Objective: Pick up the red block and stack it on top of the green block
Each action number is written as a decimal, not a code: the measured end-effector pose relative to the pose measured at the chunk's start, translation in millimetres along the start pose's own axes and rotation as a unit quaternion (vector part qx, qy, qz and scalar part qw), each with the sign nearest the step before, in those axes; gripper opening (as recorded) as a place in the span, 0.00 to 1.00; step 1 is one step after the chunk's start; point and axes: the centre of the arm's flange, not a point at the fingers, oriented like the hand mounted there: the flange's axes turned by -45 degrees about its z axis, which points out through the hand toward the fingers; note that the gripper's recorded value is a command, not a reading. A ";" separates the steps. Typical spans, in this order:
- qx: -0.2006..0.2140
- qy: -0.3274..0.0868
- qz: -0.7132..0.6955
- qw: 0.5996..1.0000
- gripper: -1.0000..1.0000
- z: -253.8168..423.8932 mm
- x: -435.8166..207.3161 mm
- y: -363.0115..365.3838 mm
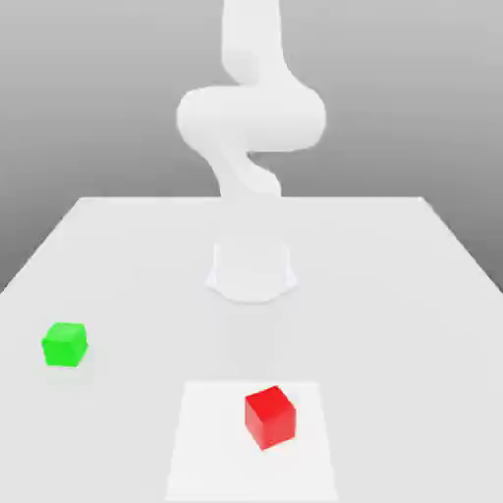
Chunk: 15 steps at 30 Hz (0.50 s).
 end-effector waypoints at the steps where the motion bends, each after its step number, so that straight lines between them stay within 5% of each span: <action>1: 0.000 -0.020 -0.012 1.000 0.50 27.5 -5.1 -2.0; 15: 0.049 -0.257 -0.158 0.952 0.50 297.5 -180.5 -23.9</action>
